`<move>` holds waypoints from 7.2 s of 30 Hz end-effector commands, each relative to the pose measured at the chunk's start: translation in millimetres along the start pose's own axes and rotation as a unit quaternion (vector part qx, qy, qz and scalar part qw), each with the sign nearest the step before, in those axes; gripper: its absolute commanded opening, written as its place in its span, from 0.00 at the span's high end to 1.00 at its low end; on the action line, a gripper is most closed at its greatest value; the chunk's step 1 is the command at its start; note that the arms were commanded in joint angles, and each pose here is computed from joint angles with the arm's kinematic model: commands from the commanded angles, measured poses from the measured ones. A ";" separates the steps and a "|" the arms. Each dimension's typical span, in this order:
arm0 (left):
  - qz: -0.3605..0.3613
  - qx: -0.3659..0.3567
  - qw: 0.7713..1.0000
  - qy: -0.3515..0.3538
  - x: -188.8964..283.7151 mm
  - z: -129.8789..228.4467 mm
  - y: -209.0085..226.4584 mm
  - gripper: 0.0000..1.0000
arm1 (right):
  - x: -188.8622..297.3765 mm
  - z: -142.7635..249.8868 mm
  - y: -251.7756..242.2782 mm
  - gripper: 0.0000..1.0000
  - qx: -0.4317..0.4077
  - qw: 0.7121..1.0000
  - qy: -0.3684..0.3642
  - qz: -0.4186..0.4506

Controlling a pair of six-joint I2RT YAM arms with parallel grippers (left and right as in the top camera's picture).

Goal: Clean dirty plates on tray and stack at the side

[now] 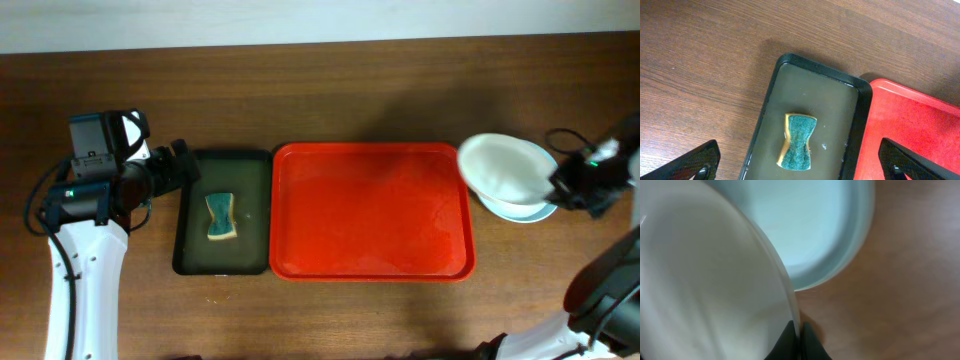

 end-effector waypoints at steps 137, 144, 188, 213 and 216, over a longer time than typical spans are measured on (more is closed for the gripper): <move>0.000 0.005 1.000 -0.007 4.0 -3.3 0.1 0.01 | 271.9 292.6 57.0 0.02 0.448 0.668 -0.549 -0.229; 0.000 0.005 1.000 -0.007 4.0 -3.3 0.1 0.01 | 251.5 298.3 39.6 0.02 0.433 0.635 -0.585 -0.259; 0.000 0.005 1.000 -0.007 4.0 -3.3 0.1 0.01 | -0.4 183.1 93.7 0.02 0.441 0.646 -0.609 -0.133; 0.000 0.005 1.000 -0.007 4.0 -3.3 0.2 0.01 | -3.4 189.0 98.1 0.02 0.507 0.603 -0.607 -0.106; 0.000 0.005 1.000 -0.007 4.0 -3.3 0.1 0.01 | -3.6 189.0 98.0 0.02 0.507 0.604 -0.606 -0.105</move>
Point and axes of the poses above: each gripper's point midway between its finger pads, its own x axis back along the fingers, its own y axis along the line the jaws close on, z = x × y, the point moved 2 cm from there along x, back along the fingers, and after that the axes turned 10 degrees about x, right-handed, at the moved point
